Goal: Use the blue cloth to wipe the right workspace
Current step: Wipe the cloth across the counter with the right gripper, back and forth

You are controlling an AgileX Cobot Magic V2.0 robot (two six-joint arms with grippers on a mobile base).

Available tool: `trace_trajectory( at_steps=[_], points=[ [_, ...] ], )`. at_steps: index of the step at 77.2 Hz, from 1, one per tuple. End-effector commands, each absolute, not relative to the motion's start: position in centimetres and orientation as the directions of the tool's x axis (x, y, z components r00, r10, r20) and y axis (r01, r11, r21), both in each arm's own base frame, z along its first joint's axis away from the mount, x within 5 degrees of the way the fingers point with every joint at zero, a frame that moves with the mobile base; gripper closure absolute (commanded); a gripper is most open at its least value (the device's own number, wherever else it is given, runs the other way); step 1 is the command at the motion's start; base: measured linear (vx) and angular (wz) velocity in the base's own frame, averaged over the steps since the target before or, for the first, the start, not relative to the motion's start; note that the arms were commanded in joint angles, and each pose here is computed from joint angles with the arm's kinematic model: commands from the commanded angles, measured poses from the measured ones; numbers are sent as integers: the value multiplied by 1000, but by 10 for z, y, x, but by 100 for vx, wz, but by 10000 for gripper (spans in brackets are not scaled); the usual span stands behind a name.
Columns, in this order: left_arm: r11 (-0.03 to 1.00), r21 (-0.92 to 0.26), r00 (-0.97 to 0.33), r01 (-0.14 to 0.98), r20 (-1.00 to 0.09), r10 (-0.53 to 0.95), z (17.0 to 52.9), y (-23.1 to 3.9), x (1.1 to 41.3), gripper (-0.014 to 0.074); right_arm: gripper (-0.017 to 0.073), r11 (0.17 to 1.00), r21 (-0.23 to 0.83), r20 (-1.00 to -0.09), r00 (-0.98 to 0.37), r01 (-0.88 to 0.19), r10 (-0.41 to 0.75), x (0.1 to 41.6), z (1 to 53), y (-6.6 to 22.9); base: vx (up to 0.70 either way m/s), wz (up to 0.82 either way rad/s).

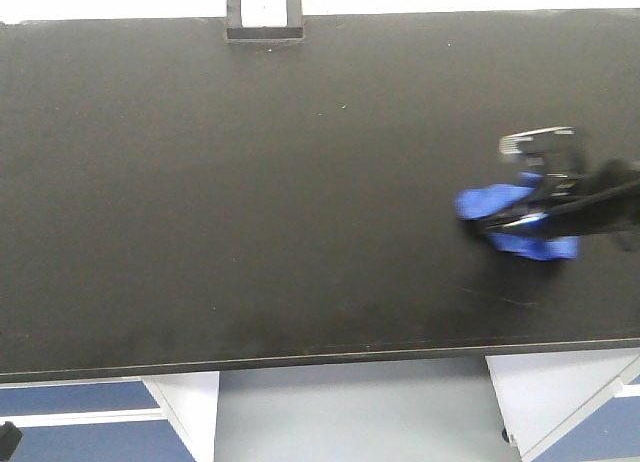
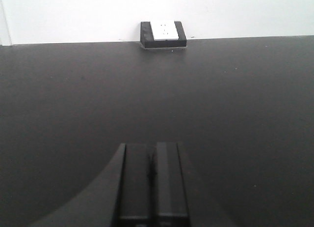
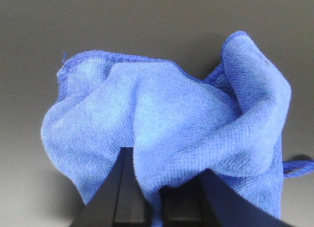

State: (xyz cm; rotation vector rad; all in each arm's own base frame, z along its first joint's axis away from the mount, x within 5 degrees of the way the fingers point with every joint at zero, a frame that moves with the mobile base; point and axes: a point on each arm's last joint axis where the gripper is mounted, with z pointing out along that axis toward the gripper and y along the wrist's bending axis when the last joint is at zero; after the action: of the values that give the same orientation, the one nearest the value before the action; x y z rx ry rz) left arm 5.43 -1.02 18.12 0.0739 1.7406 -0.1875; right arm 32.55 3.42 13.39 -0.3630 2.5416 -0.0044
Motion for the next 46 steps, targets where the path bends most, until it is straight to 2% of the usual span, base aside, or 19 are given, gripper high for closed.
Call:
trace_trajectory(
  at_steps=[1,8,14,23,31,33,38,41,46],
  points=[
    [983,-87,-77,161,-994,-75,197,-10,54,600,561,922,-106,-577,-731,-374,-363,325,147,69,0,0],
    [983,-87,-77,161,-994,-75,197,-10,54,600,561,885,-112,-591,-685,-452,-425,319,148,98,0,0],
    [983,-87,-77,161,-994,-75,197,-10,54,600,561,897,-105,-612,-683,-430,-399,320,150,98,0,0],
    [983,-87,-77,161,-994,-75,197,-10,54,600,561,941,-103,-620,-719,-321,-314,330,150,62,0,0],
    [983,-87,-77,161,-994,-75,197,-10,54,600,561,987,-85,-624,-765,-133,-157,336,150,5,0,0],
    [983,-87,-77,161,-994,-75,197,-10,54,600,561,996,-67,-626,-775,-57,-86,336,150,-14,0,0],
    [983,-87,-77,161,-994,-75,197,-10,54,600,561,998,-36,-629,-777,59,23,334,150,-41,0,0],
    [983,-87,-77,161,-994,-75,197,-10,54,600,561,995,-27,-630,-775,100,61,332,150,-51,0,0],
    [983,-87,-77,161,-994,-75,197,-10,54,600,561,995,-28,-627,-776,98,59,332,150,-51,0,0]
  ],
)
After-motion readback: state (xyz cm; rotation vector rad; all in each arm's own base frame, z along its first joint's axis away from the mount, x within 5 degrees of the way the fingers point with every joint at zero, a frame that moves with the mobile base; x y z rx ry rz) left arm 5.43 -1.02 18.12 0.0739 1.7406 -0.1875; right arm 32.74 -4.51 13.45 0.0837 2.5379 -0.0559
